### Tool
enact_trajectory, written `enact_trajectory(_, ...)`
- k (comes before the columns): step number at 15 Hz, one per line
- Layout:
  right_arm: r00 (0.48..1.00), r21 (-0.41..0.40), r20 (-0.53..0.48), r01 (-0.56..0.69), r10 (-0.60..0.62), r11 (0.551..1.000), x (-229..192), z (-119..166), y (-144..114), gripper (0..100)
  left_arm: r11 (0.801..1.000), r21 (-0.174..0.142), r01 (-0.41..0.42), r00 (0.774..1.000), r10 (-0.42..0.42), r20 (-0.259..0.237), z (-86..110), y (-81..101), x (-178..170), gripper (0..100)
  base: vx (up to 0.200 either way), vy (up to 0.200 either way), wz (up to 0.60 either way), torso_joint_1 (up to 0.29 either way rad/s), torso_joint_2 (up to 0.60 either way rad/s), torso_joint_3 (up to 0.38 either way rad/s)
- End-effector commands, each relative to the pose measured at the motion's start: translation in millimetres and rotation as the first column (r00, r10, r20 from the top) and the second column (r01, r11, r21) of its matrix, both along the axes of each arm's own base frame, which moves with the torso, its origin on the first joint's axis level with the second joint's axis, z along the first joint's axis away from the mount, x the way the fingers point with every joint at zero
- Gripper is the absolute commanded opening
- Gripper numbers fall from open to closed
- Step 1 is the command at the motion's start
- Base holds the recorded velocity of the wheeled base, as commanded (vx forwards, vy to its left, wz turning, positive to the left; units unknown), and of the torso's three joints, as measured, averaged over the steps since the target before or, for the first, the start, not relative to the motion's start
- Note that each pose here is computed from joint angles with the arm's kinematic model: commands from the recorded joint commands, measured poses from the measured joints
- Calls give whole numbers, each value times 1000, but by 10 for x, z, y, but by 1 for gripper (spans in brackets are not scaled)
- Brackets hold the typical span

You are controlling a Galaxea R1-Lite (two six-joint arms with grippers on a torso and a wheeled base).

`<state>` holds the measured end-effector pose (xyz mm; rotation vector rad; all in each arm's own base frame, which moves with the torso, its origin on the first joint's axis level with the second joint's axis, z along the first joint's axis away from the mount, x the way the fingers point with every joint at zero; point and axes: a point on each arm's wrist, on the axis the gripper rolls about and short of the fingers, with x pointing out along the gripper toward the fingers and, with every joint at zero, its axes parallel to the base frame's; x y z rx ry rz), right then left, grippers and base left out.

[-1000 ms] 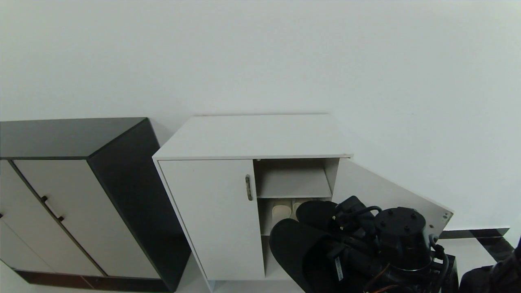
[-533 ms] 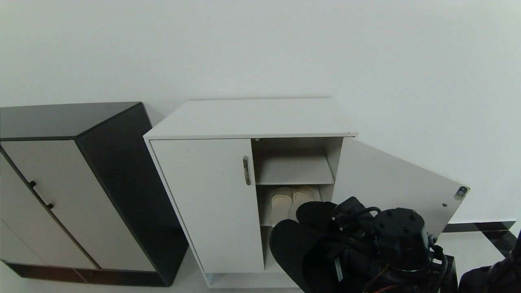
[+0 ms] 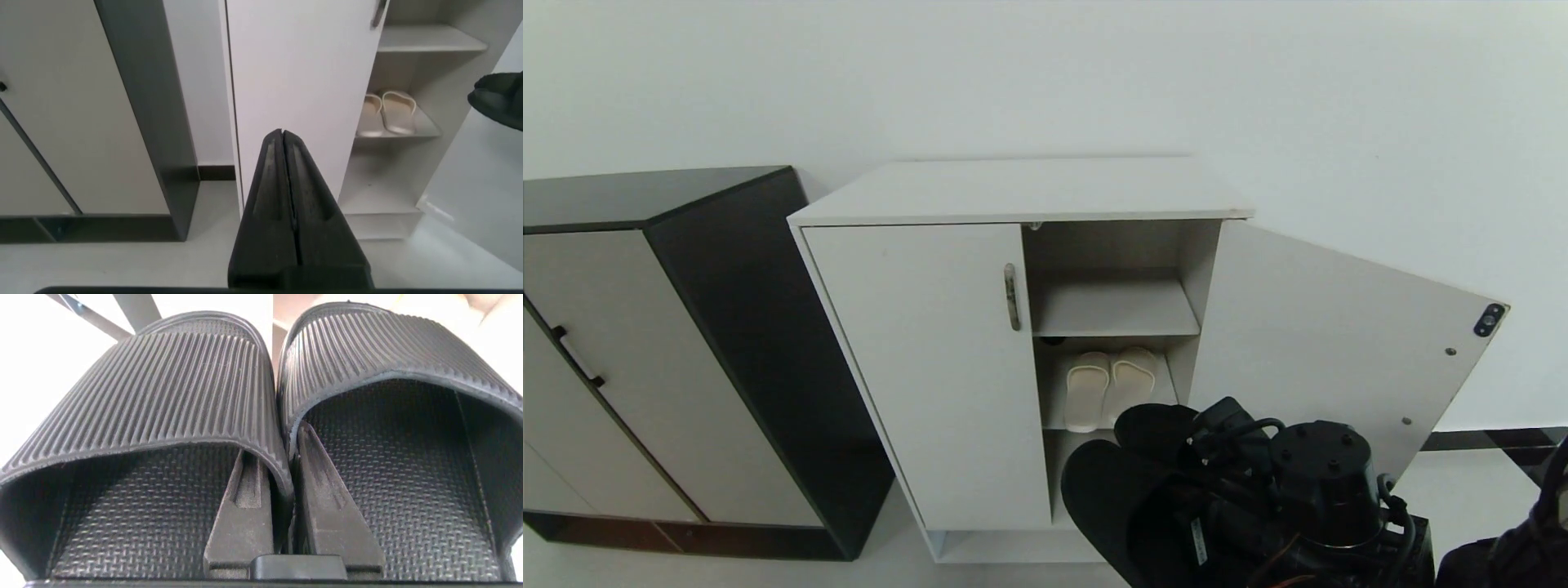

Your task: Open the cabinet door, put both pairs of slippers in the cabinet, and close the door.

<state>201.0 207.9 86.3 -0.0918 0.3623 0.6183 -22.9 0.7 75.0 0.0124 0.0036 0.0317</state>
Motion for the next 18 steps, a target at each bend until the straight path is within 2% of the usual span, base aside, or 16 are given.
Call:
enact_trajectory(1, 1000, -7, -6, 0, 0, 1000, 1, -27, 3, 0, 1000, 0, -1, 1000, 1, -1, 0, 0, 1, 0, 0, 0, 0, -124, 496, 334)
enact_trajectory(11, 1000, -17, -1, -15, 15, 1000, -10, -124, 36, 0, 1000, 0, -1, 1000, 1, -1, 0, 0, 1, 0, 0, 0, 0, -65, 425, 361)
enact_trajectory(16, 999, -1, 29, -18, 18, 1000, 30, -204, 79, 0, 1000, 0, -1, 1000, 1, -1, 0, 0, 1, 0, 0, 0, 0, 1, 42, 35)
enact_trajectory(17, 997, 8, 79, -24, 23, 1000, 33, -217, 139, 0, 1000, -2, -1, 1000, 1, -1, 0, 0, 1, 0, 0, 0, 0, 0, 0, 0)
enact_trajectory(18, 997, 8, 79, -24, 23, 1000, 33, -217, 139, 0, 1000, -2, -1, 1000, 1, -1, 0, 0, 1, 0, 0, 0, 0, 0, 0, 0)
